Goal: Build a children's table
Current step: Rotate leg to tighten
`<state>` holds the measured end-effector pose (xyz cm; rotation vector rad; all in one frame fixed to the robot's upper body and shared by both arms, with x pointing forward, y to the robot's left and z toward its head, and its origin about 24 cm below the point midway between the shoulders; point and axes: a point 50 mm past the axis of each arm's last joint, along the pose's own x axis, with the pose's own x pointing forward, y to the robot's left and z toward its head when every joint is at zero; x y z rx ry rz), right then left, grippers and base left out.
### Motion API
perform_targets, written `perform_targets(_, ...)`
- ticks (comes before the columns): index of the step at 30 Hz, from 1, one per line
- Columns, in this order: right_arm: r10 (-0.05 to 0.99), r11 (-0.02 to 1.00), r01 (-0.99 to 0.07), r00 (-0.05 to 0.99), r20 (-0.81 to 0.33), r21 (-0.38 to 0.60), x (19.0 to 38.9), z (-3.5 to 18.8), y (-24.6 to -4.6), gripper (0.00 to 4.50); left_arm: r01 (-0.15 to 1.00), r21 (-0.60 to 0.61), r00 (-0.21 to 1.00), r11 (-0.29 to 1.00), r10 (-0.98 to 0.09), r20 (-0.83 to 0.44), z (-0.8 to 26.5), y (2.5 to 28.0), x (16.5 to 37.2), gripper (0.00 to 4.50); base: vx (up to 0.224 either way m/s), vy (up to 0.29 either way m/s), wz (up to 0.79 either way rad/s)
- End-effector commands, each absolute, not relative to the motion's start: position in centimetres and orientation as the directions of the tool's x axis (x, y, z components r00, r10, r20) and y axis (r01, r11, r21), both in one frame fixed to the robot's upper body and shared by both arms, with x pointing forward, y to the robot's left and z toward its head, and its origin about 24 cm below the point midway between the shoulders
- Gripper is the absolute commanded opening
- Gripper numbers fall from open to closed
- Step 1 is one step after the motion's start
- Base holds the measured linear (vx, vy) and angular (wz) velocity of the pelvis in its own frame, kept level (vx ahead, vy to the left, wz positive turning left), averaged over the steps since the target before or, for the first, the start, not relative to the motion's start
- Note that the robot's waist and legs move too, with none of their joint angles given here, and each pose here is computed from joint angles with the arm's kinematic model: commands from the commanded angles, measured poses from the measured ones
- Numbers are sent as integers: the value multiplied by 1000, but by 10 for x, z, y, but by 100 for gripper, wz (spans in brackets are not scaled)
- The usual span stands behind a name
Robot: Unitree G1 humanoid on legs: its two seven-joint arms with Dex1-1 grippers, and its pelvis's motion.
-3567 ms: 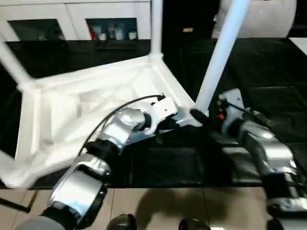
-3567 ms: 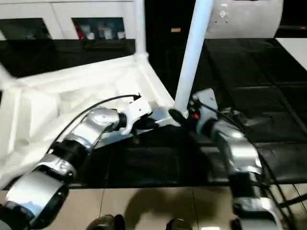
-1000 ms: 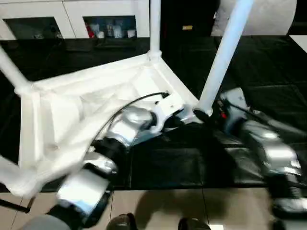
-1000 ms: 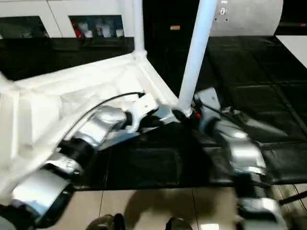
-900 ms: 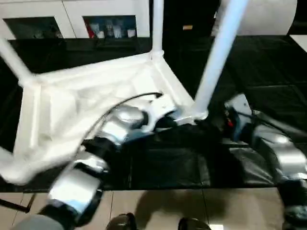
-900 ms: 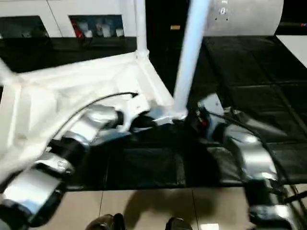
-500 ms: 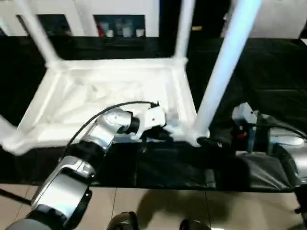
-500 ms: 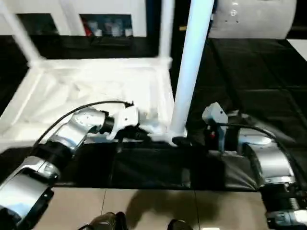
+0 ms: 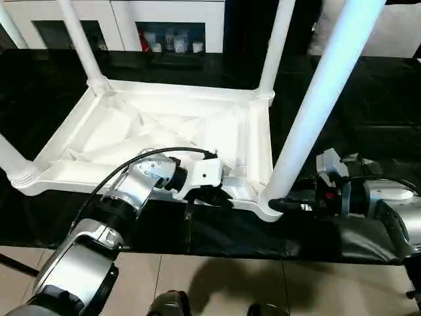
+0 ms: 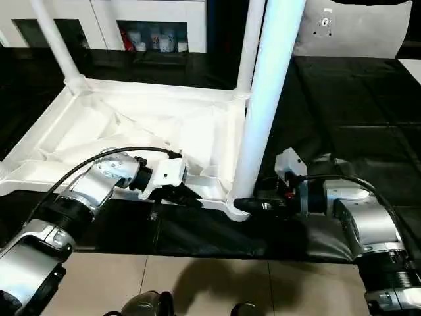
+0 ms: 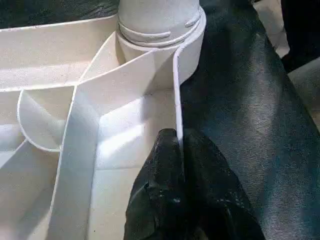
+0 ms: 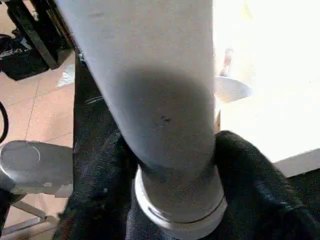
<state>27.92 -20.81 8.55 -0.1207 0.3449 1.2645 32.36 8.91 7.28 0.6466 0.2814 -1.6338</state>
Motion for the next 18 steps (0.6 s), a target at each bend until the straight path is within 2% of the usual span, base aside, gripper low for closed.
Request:
perform_targets(1,927,270,-958,233,-294,94,281,90,-204,224,959,149,-107,-240,-796,-596,63,87,316,0,0,0,0)
perform_targets(5,932,263,-960,227,-282,99,281,89,-202,202,959,150,-106,-240,-796,-596,63,88,316,0,0,0,0)
perform_targets(14,937,267,-958,234,-261,102,276,86,-194,196,971,137,-82,-195,-813,-577,63,88,317,0,0,0,0)
perform_targets(18,845,481,-871,429,-318,101,292,77,-183,196,990,137,42,-30,-865,-499,71,70,326,0,0,0,0)
